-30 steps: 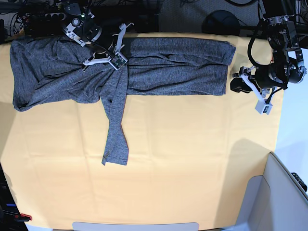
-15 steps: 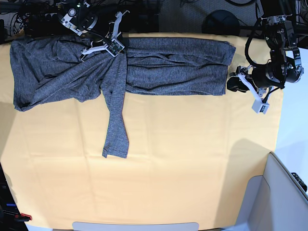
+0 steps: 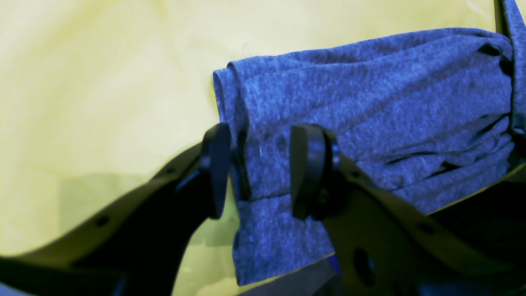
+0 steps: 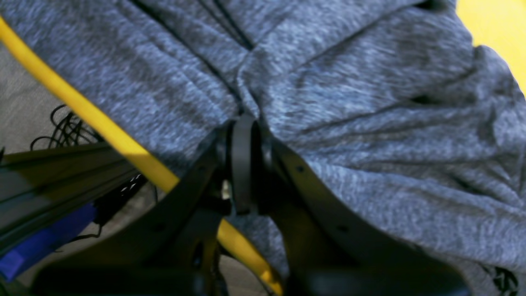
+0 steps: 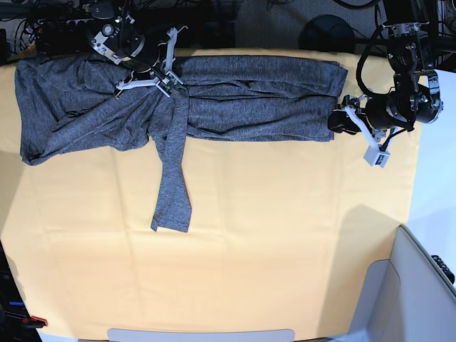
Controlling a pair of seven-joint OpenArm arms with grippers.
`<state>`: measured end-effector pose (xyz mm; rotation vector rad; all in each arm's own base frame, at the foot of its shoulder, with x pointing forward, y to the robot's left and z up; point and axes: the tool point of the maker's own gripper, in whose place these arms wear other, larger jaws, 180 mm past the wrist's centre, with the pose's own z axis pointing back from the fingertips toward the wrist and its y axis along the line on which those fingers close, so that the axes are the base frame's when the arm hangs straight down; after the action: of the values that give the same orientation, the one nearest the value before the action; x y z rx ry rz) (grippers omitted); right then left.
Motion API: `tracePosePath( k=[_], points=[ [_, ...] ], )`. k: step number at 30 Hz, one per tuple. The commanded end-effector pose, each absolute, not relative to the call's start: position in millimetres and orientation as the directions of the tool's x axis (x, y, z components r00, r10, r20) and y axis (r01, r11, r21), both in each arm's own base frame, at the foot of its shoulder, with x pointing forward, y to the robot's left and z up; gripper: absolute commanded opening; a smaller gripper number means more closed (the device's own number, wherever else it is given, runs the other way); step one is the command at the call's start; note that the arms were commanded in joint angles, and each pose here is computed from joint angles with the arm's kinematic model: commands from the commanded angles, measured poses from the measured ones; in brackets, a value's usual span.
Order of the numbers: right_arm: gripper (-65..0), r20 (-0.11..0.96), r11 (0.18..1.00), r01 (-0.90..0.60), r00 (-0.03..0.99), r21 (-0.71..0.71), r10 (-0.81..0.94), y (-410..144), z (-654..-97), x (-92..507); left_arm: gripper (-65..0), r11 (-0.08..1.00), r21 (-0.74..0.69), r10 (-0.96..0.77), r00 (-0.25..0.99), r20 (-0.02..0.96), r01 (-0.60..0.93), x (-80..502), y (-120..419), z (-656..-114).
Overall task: Fold the T-shirt properly
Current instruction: 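Open the right gripper and move it down to the sleeve cuff, then grasp the sleeve cuff with the right gripper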
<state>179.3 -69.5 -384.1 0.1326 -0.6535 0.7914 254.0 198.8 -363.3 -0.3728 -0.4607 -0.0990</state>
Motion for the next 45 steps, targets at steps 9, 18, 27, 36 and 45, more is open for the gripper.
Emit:
tracePosePath(
  k=[9,18,27,36,45],
  points=[
    [-37.9,0.649,0.729,-0.676,0.509,-0.106,0.566,-54.6,-372.5,187.7,-43.0,0.929,-0.318,-0.014,0.875,0.484,0.191,261.4,201.2,-353.4],
    [-37.4,0.654,0.741,-0.659,0.504,-0.132,0.564,-64.0,-368.6,196.2,-43.0,0.929,-0.318,-0.014,0.875,0.484,0.191,261.4,201.2,-353.4],
    [-37.6,0.773,0.851,-0.5,0.471,-0.163,0.425,-76.6,-327.1,262.2,-43.0,0.929,-0.318,-0.017,0.877,0.48,0.192,260.6,200.8,-354.0],
    [-37.3,0.88,0.968,-0.249,0.45,-0.038,0.15,-95.2,-282.7,334.9,-43.0,0.928,-0.318,-0.017,0.876,0.482,0.193,260.9,200.3,-353.9],
    [-37.3,0.782,0.922,-0.079,0.56,0.378,-0.273,-119.1,-327.6,389.7,-43.0,0.92,-0.324,-0.045,0.881,0.471,0.22,258.5,190.1,-358.0]
  ],
)
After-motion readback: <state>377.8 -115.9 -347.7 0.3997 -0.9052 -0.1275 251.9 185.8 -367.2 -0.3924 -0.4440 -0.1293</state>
